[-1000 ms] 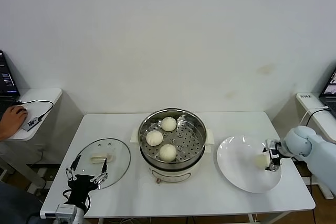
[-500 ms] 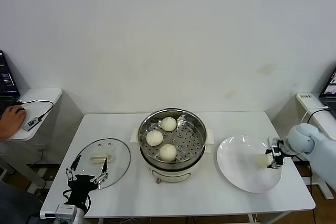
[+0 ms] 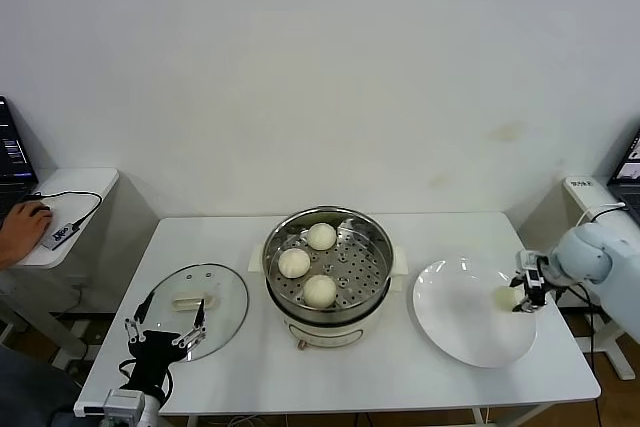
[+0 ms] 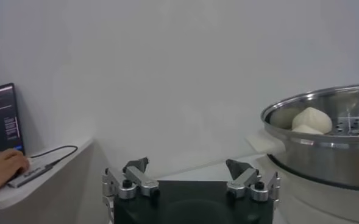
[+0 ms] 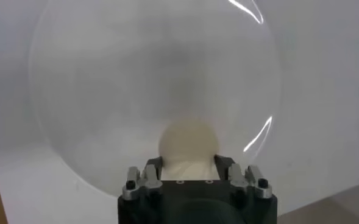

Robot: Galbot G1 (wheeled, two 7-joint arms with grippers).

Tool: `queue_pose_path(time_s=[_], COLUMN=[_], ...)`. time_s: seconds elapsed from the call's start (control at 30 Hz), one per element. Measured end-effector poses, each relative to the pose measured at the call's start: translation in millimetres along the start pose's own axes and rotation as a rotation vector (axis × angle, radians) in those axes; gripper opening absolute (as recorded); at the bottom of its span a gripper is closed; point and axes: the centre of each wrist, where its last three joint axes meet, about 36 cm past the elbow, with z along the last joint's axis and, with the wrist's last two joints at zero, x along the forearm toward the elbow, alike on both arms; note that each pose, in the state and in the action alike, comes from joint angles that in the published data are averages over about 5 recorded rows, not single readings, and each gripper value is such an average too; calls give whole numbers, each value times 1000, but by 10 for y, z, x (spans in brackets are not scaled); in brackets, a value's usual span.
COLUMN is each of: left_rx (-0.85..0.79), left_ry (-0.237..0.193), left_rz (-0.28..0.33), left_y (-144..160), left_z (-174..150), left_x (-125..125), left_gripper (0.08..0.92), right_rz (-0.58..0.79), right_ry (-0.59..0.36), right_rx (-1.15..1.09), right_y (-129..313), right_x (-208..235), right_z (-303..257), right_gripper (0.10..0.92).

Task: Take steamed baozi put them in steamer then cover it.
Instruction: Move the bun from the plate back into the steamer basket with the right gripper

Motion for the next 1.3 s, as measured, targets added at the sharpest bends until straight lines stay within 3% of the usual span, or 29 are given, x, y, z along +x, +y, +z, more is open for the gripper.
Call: queue_pose_path(time_s=[0.3, 0.7, 0.93, 1.3], left_rx=[-2, 2, 6, 15], left_ry=[-10, -6, -7, 0], left_rz=[4, 3, -4, -18], left_y=[5, -6, 3, 1], left_z=[-21, 1, 4, 35], left_x=[-23, -40, -50, -51], left_gripper=[823, 823, 823, 823], right_rz=[78, 124, 69, 28], right_ry=[-91, -269, -315, -302], right_rx=[20, 92, 115, 103], right_y=[-313, -571, -468, -262], right_x=[650, 1519, 1484, 1014], right_z=[-456, -1639, -2290, -2903], right_gripper=[558, 568, 576, 577])
